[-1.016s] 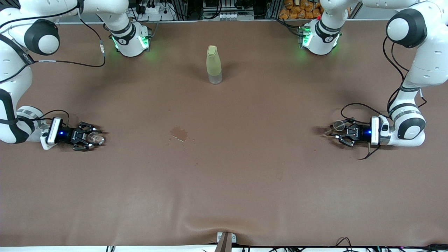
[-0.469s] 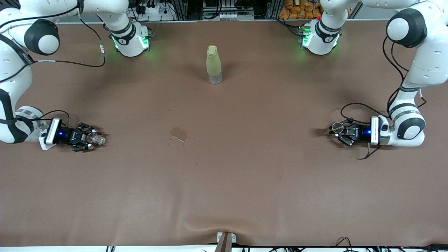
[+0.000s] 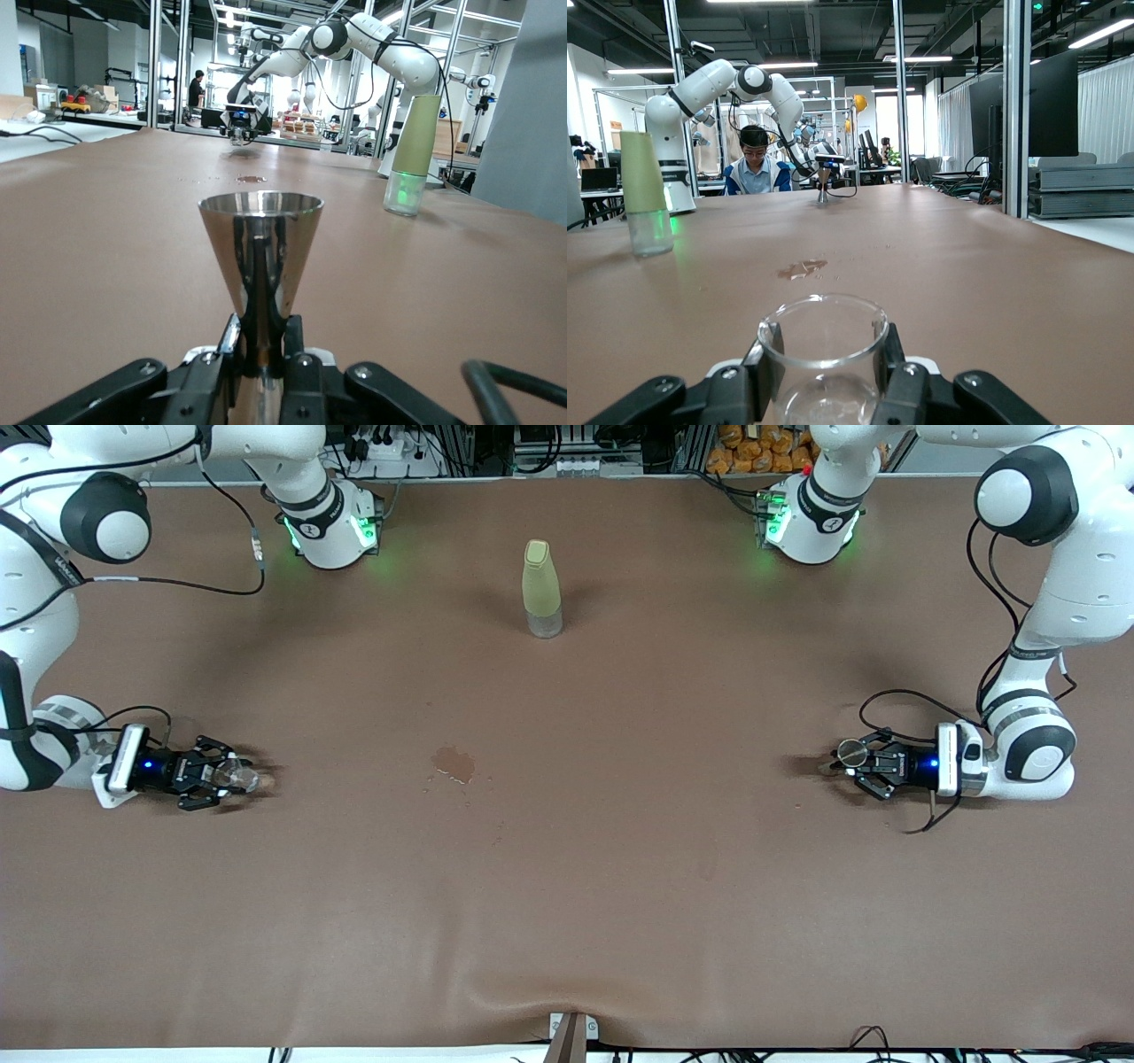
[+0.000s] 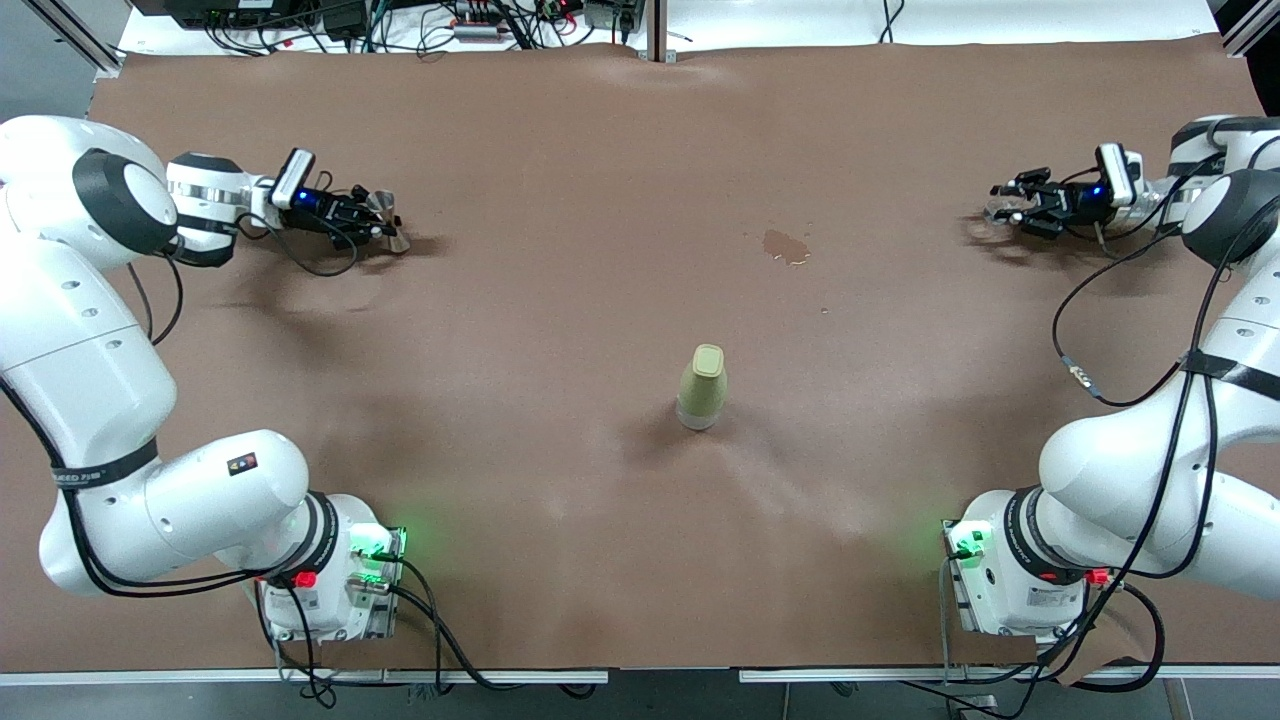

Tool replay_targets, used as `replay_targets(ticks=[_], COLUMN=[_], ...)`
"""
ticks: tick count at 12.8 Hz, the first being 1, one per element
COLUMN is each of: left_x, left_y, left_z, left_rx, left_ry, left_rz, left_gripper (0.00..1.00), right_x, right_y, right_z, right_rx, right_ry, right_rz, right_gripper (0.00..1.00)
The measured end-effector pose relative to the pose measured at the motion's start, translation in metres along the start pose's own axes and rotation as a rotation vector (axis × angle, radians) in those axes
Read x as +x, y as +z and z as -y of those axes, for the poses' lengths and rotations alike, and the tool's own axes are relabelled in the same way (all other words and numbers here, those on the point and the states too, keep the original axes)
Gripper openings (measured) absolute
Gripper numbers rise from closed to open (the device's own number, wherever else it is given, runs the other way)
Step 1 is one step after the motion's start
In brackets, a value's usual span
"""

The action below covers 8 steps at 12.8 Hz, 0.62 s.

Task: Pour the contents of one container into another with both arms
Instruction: 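Lift the beaker with the right gripper while the left gripper brings the jigger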

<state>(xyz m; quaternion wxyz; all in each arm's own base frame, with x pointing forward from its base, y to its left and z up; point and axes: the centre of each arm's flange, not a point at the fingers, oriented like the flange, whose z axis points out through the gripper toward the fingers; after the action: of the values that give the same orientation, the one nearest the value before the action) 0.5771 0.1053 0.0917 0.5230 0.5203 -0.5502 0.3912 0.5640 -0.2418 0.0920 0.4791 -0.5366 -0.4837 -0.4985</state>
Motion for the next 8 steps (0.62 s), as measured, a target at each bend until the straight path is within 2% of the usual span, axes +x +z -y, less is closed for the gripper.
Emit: replay_targets(ticks=[4,8], left_x=[0.053,0.11], left_y=[0.049,0.171], left_z=[0.041,0.086], left_rx=[-0.019,-0.029], left_ry=[0.094,0.18], left_rz=[-0.023,-0.037], left_gripper=[0.21,0.21], right_x=[0.072,0.115], right_y=[0.01,0.023], right_z=[-0.028,-0.046], right_rx=[0.025,0.024], right_ry=[-0.011,0.013], right_rz=[0.031,0.086], right_gripper=[0.49,0.49])
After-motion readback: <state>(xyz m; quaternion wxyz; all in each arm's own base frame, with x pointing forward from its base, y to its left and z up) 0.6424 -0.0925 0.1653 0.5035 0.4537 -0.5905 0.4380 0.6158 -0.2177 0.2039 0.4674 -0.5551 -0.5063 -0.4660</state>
